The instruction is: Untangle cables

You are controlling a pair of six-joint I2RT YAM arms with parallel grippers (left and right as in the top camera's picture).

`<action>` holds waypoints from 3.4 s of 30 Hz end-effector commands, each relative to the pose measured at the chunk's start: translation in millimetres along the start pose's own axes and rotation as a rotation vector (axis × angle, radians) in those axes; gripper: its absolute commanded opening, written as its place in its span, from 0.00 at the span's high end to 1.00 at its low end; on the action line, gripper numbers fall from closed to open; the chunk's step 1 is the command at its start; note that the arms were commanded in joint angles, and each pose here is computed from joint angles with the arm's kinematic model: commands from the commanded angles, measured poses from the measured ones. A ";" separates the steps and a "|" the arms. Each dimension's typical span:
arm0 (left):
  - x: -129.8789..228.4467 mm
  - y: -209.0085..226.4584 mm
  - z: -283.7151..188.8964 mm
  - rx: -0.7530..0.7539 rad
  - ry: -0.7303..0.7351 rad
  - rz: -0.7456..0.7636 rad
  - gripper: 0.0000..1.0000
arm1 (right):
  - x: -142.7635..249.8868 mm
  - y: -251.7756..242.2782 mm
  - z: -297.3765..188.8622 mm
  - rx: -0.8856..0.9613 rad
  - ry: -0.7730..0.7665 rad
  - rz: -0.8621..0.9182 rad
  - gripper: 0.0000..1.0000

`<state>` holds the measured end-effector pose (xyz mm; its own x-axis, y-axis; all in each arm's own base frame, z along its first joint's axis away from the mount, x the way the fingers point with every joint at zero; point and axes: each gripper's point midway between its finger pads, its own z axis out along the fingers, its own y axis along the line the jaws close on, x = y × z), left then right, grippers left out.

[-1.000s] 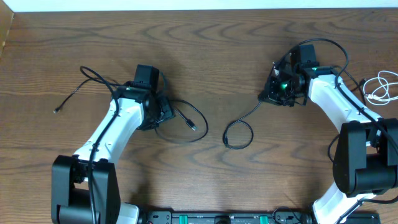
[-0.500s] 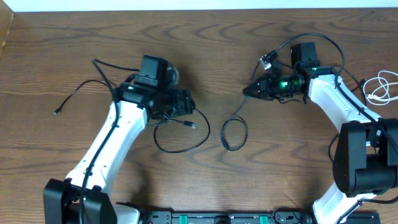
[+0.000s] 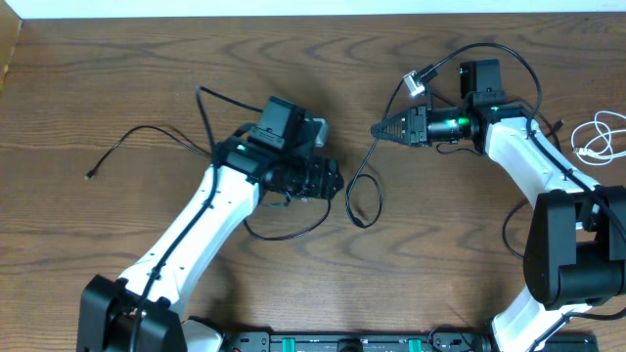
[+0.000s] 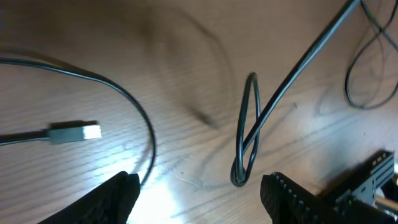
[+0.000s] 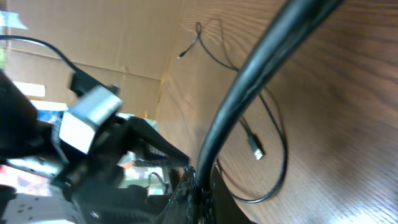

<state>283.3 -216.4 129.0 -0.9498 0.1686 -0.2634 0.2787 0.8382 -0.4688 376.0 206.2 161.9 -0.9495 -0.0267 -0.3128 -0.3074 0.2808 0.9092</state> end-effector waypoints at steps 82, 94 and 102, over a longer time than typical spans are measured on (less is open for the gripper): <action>-57.5 -44.1 -17.1 0.471 -0.096 -0.129 0.46 | 15.9 -74.6 13.9 0.450 -0.001 0.027 0.99; -37.7 26.2 4.0 0.074 -0.079 -0.278 0.30 | 16.6 -67.3 -8.6 0.405 0.000 0.022 0.99; -31.9 33.2 4.9 0.035 -0.064 -0.293 0.30 | 17.4 -102.0 -138.9 0.959 -0.139 0.188 0.99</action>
<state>318.1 -202.2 107.9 -0.9879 -0.1070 -0.1125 -0.0221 0.8141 -0.5804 364.7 121.1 77.5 -0.9868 0.0852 -0.1374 -0.0146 0.7992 0.6009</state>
